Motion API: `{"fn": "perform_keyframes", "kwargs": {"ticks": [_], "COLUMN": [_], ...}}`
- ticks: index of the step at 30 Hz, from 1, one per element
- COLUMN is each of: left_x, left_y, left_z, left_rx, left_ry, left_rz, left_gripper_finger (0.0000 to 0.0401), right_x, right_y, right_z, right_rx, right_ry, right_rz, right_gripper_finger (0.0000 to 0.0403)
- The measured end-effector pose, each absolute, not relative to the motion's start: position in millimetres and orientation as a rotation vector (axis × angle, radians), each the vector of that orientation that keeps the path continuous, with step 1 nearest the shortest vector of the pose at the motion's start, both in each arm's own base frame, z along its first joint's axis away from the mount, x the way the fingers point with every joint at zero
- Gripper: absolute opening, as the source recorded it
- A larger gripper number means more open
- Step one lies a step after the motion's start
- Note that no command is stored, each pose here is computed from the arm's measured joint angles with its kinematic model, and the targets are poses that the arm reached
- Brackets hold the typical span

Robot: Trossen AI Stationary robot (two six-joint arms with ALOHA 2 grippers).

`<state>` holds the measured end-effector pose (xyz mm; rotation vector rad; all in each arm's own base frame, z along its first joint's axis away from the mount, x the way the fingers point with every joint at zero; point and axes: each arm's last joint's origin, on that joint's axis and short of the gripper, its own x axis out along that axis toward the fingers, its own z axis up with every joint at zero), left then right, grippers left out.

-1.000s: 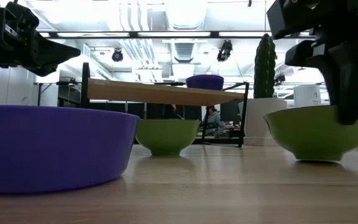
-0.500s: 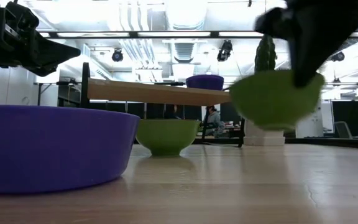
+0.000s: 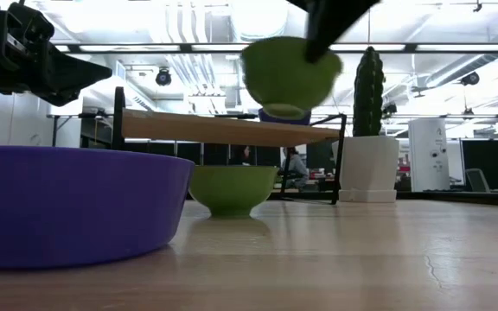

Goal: Pick & Place Mini bowls
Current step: Put the bottom right white patterned bowl on the shelf

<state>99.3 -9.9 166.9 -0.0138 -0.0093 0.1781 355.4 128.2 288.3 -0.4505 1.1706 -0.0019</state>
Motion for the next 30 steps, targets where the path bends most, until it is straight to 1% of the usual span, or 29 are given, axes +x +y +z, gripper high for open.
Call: {"fn": "perform_keyframes", "kwargs": {"ticks": [7, 15, 25, 30], "left_x": [99.3, 99.3, 99.3, 99.3], "left_y": [-9.9, -9.9, -9.9, -9.9], "left_z": [166.9, 166.9, 166.9, 166.9], "left_rx": [-0.014, -0.014, -0.014, -0.014], "left_ry": [-0.009, -0.009, -0.009, -0.009], "left_rz": [0.178, 0.178, 0.178, 0.178], "left_gripper_finger": [0.0, 0.0, 0.0, 0.0], "right_x": [370.7, 381.3, 385.3, 386.4], "right_y": [94.2, 53.5, 8.2, -9.1], "right_z": [315.6, 343.7, 356.1, 355.7], "right_rx": [-0.563, -0.65, -0.735, -0.764], "right_ry": [1.118, 1.064, 1.071, 1.077], "right_rz": [0.036, 0.027, 0.011, 0.036], "right_gripper_finger": [0.0012, 0.0012, 0.0012, 0.0012]}}
